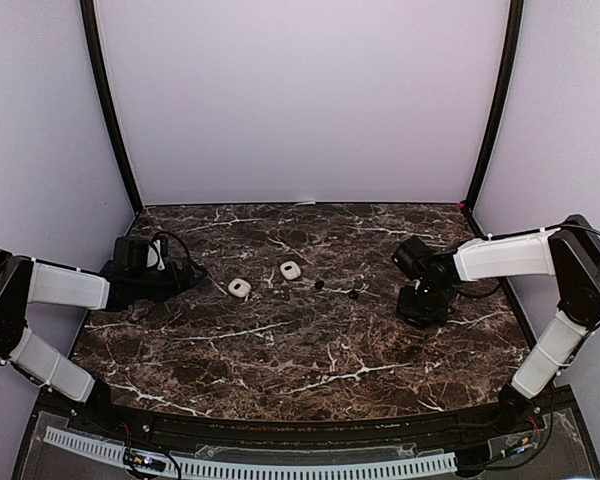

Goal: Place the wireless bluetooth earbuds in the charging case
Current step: Pick up the charging case from the center of the board.

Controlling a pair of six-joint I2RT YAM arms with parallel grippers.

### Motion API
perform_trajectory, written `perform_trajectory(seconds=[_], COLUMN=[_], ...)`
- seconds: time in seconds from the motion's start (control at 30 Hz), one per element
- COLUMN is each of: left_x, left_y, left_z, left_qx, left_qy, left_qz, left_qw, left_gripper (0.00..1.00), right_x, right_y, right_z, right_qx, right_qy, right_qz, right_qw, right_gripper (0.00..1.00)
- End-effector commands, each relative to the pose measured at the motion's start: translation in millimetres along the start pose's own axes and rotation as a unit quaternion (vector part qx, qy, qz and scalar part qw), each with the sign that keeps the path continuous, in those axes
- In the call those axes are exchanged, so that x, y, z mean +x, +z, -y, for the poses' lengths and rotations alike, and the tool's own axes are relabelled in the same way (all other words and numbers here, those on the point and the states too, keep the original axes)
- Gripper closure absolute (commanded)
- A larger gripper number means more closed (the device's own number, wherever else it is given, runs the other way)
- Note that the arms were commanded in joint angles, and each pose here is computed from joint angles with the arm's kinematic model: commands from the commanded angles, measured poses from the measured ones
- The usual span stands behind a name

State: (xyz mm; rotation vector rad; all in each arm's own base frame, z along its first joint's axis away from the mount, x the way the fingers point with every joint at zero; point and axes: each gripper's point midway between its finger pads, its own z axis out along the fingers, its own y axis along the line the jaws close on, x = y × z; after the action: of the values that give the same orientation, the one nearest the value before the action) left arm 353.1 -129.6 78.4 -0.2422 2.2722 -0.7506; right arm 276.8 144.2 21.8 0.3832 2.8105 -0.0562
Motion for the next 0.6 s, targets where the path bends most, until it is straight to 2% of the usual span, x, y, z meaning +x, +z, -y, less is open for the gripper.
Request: perform_trajectory(seconds=[0.0, 0.07, 0.2, 0.33, 0.43, 0.57], left_x=[-12.0, -5.2, -2.1, -6.8, -11.2, -20.4], left_y=[-6.6, -6.0, -11.6, -20.8, -26.5, -40.2], left_z=[9.5, 18.0, 30.0, 33.5, 30.3, 20.4], left_qx=[0.010, 0.046, 0.084, 0.090, 0.077, 0.040], left_qy=[-0.017, -0.024, -0.008, 0.003, 0.009, 0.011], left_qz=[0.019, 0.013, 0.015, 0.038, 0.055, 0.091], left_qw=[1.000, 0.999, 0.996, 0.995, 0.995, 0.995], left_gripper=[0.01, 0.01, 0.09, 0.10, 0.09, 0.02], right_x=[7.1, 4.9, -0.9, -4.8, -0.7, 5.8], right_y=[-3.8, -6.9, -21.3, -48.1, -68.2, -104.5], right_z=[1.7, -2.2, -20.1, -57.6, -90.4, -140.7], right_qx=[0.021, 0.017, 0.001, -0.032, -0.066, -0.144], right_qy=[0.034, 0.037, 0.027, -0.013, -0.067, -0.140], right_qz=[-0.009, -0.003, 0.012, 0.050, 0.086, 0.145], right_qw=[0.999, 0.999, 1.000, 0.998, 0.992, 0.969], right_gripper=[0.36, 0.42, 0.43, 0.44, 0.45, 0.47])
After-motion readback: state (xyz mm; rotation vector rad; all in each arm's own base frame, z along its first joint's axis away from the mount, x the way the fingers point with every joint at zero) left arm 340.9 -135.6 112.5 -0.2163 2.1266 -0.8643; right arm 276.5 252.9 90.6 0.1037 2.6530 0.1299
